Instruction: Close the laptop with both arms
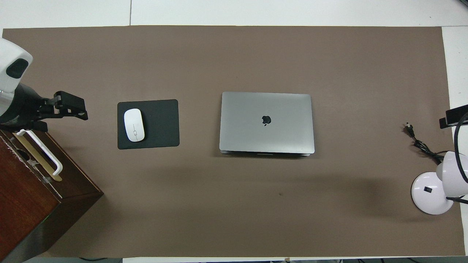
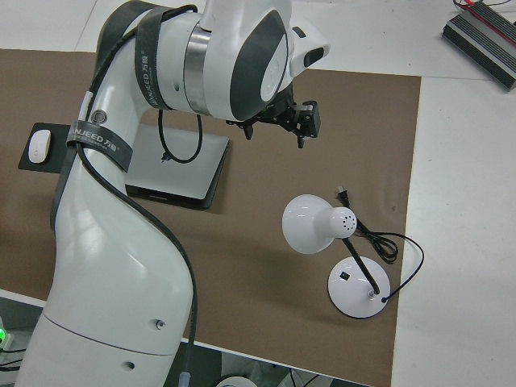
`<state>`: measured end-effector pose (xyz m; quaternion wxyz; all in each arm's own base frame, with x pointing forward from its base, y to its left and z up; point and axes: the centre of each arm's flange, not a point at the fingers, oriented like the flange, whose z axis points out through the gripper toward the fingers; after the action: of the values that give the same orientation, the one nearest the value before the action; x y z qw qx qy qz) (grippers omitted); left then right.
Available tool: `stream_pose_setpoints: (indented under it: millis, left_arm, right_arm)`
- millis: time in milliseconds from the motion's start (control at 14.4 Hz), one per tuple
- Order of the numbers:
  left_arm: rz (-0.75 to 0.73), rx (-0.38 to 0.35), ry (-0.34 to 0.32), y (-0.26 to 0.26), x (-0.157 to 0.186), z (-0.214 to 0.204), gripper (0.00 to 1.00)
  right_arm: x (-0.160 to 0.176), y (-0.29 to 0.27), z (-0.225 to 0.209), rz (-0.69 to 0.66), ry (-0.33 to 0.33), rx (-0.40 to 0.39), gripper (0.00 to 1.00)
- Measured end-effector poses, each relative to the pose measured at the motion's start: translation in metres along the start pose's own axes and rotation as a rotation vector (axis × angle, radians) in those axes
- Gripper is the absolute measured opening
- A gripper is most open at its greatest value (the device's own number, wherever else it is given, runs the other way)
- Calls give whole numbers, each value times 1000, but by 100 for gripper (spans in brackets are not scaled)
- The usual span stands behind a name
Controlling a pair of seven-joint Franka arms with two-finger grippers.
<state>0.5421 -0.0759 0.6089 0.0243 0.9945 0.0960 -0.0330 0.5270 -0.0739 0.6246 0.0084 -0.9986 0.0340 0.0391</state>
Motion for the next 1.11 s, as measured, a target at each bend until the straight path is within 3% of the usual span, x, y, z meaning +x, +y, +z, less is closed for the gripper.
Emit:
stream_pose_setpoints:
  millis: [1114]
  left_arm:
    - [13,5,-15,3,6,18,100]
  right_arm:
    - [2,-10,-2,-14,16,-3,100]
